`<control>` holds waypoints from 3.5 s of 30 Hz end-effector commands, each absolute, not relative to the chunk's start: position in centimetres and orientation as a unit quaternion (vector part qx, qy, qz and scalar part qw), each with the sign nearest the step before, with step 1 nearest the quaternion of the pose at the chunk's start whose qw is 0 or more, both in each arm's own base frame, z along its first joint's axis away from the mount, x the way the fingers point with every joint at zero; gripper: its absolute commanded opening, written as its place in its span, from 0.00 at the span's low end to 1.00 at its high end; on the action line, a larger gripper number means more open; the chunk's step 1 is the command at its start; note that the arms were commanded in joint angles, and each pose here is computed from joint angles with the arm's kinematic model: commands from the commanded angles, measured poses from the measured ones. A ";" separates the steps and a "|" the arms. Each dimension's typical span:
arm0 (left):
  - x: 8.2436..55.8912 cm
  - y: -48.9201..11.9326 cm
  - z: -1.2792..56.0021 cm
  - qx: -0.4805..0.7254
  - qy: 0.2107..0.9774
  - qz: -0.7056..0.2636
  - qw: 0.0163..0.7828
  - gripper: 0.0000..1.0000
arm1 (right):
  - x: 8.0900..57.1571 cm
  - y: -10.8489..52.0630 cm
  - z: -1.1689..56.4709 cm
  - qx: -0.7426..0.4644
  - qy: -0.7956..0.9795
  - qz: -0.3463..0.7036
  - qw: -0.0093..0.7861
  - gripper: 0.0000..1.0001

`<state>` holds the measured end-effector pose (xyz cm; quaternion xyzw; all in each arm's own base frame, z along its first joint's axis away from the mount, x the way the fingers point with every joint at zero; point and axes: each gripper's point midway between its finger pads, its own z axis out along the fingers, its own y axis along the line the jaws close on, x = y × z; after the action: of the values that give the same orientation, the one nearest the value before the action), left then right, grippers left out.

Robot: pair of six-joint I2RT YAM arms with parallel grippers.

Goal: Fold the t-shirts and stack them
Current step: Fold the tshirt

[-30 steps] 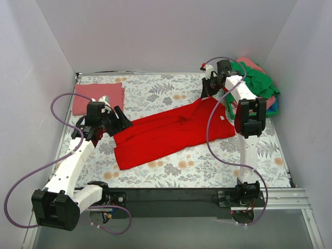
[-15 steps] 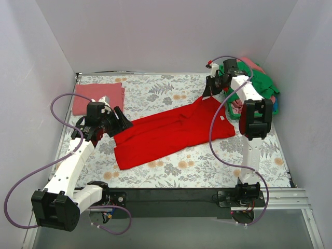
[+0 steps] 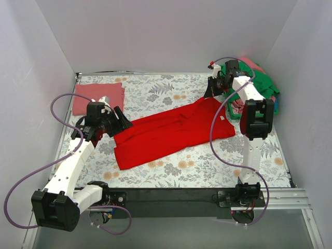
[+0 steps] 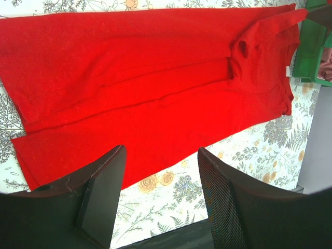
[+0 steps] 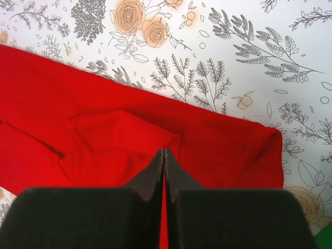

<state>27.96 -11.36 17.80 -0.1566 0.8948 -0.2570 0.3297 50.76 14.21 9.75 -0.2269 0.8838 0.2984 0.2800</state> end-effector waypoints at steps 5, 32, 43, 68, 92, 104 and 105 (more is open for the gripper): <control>28.2 -11.9 19.4 -0.145 0.886 -0.275 0.345 0.56 | 50.7 14.1 14.1 -0.228 0.865 0.312 0.319 0.01; 38.9 -32.6 13.3 -0.162 0.837 -0.473 0.225 0.45 | 50.2 14.3 11.9 -0.222 0.868 0.332 0.296 0.01; 41.7 -37.0 8.9 -0.216 0.840 -0.454 0.206 0.40 | 50.4 14.5 11.5 -0.222 0.865 0.339 0.295 0.01; 43.6 -38.7 7.0 -0.249 0.835 -0.431 0.233 0.36 | 50.3 14.6 11.2 -0.220 0.864 0.345 0.292 0.01; 44.3 -39.5 3.9 -0.270 0.848 -0.394 0.229 0.26 | 50.3 14.7 11.2 -0.220 0.863 0.348 0.292 0.01; 44.1 -39.2 5.9 -0.250 0.845 -0.401 0.250 0.03 | 50.6 14.3 11.3 -0.220 0.865 0.341 0.297 0.01; 44.0 -39.0 6.8 -0.249 0.842 -0.405 0.256 0.02 | 50.6 14.2 11.3 -0.219 0.865 0.339 0.298 0.01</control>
<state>43.73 -39.40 2.88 -0.2597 0.8530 -0.3963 0.2189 50.18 14.49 11.25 -0.2219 0.8685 0.3357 0.2893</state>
